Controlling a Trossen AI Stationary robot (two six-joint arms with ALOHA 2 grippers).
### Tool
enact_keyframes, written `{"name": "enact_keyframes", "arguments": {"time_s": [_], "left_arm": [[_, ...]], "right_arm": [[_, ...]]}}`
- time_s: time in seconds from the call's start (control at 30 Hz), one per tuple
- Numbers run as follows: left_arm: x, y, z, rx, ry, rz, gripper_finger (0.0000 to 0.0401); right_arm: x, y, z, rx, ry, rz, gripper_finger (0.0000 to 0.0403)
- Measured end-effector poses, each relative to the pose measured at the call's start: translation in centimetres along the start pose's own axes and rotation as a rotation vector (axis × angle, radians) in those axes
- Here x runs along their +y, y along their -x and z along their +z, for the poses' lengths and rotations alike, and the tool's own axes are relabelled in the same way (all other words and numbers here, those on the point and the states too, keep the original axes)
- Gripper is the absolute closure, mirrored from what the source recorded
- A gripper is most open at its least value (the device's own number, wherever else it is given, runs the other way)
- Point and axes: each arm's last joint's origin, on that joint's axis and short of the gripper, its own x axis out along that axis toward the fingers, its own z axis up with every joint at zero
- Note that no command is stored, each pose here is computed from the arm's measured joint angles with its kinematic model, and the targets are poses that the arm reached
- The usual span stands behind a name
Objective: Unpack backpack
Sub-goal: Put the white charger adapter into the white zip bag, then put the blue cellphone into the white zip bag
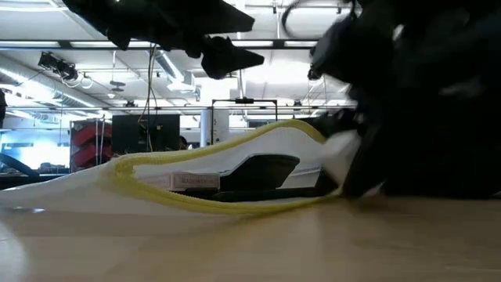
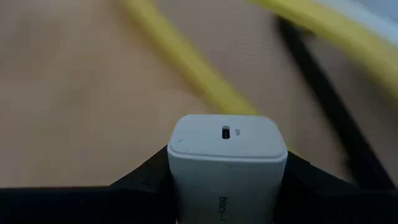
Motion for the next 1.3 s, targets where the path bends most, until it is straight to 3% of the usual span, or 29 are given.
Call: {"name": "enact_keyframes", "arguments": {"time_s": [0.13, 0.37, 0.63, 0.73, 1.1, 1.3], "left_arm": [[-0.1, -0.4, -0.5, 0.02, 0.026, 0.005, 0.001], [-0.4, -1.2, -1.6, 0.065, 0.051, 0.001, 0.001], [-0.5, -2.5, -3.5, 0.122, 0.055, 0.044, 0.0009], [-0.5, -3.0, -4.2, 0.137, 0.069, 0.052, 0.0009], [-0.4, -3.2, -4.3, 0.129, 0.07, 0.06, 0.0009], [-0.4, -2.5, -3.3, 0.098, 0.067, 0.095, 0.0009]], "right_arm": [[-1.9, -0.4, 0.4, -0.028, -0.111, -0.026, 0.0253], [-3.3, 0.1, 1.8, -0.144, -0.168, -0.04, 0.0253], [-5.3, 0.3, 2.2, -0.226, -0.273, -0.311, 0.0248], [-6.0, 0.3, 2.2, -0.232, -0.291, -0.349, 0.0238], [-6.2, 0.2, 2.4, -0.211, -0.221, -0.238, 0.0151], [-5.6, 2.1, 2.9, -0.176, -0.202, -0.148, 0.0125]]}}
